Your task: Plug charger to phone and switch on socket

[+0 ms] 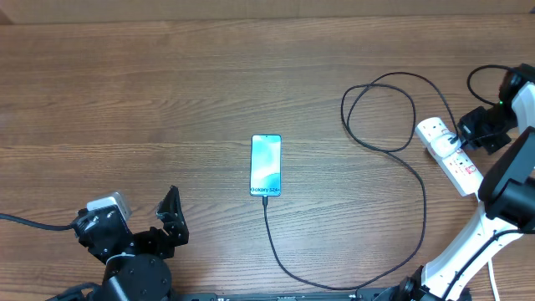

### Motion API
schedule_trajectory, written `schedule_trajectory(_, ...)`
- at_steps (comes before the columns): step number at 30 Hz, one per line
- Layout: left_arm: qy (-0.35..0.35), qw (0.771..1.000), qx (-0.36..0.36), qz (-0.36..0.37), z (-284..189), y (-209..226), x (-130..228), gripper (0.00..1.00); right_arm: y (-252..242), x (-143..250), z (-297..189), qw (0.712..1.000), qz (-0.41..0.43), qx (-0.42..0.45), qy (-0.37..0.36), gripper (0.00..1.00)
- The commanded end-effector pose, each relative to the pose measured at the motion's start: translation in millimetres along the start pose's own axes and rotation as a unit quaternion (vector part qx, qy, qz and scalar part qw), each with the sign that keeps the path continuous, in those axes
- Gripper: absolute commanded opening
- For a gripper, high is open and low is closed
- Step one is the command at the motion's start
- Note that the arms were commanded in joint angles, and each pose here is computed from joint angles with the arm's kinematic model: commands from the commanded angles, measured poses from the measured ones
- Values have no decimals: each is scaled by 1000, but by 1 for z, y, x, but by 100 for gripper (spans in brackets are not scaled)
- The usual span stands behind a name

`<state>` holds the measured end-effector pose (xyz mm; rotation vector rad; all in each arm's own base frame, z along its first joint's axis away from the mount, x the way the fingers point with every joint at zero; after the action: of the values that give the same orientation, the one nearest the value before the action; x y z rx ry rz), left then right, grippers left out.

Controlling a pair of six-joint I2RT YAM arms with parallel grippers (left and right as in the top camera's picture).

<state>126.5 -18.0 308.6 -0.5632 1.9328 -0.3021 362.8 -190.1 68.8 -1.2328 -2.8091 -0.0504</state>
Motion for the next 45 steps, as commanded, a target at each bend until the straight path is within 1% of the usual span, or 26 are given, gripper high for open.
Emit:
schedule_trajectory(1, 2, 1000, 5, 2, 0, 1, 2, 100, 18, 22, 15, 999, 5, 16, 49, 4)
schedule_trajectory(6, 2, 1000, 5, 2, 0, 1, 2, 100, 4, 0, -13, 999, 26, 36, 8, 4)
schedule_trajectory(11, 3, 1000, 5, 2, 0, 1, 2, 99, -13, -22, -43, 998, 55, 22, -26, 4)
schedule_trajectory(14, 2, 1000, 5, 2, 0, 1, 2, 100, -24, -24, -59, 997, 69, 21, -25, 4)
schedule_trajectory(16, 2, 1000, 5, 2, 0, 1, 2, 100, -30, -19, -66, 997, 73, 24, -10, 4)
schedule_trajectory(17, 2, 1000, 5, 2, 0, 1, 2, 100, -32, -14, -68, 997, 69, 27, 3, 4)
schedule_trajectory(22, 2, 1000, 5, 1, 0, 1, 2, 100, -23, 14, -65, 997, -14, -3, 79, 4)
schedule_trajectory(26, 2, 1000, 5, 1, 0, 1, 2, 100, -11, 20, -60, 995, -52, -3, 86, 4)
schedule_trajectory(30, 2, 1000, 5, 1, 0, 1, 2, 99, 5, 16, -57, 994, -86, -4, 64, 4)
schedule_trajectory(38, 1, 1000, 7, -2, 0, 0, 1, 99, -3, 23, -46, 990, -94, 47, 93, 4)
schedule_trajectory(42, 1, 1000, 7, -2, 0, 0, 1, 100, -4, 24, -47, 990, -90, 36, 100, 4)
schedule_trajectory(43, 1, 1000, 7, -2, 0, 0, 1, 100, -3, 25, -46, 989, -97, 29, 104, 4)
schedule_trajectory(45, 1, 1000, 7, -1, 0, 0, 1, 100, -5, 28, -45, 984, -136, 17, 116, 4)
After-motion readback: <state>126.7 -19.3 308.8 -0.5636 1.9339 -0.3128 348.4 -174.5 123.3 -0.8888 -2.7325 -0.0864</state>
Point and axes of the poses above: each gripper's point midway between its finger pads, its own z axis out along the fingers, its own y axis along the line the jaws close on, x = y × z, the point moved 5 cm from there along -z, back along the fingers, and after that the axes turned 12 degrees about -z, right-handed, at the moved point
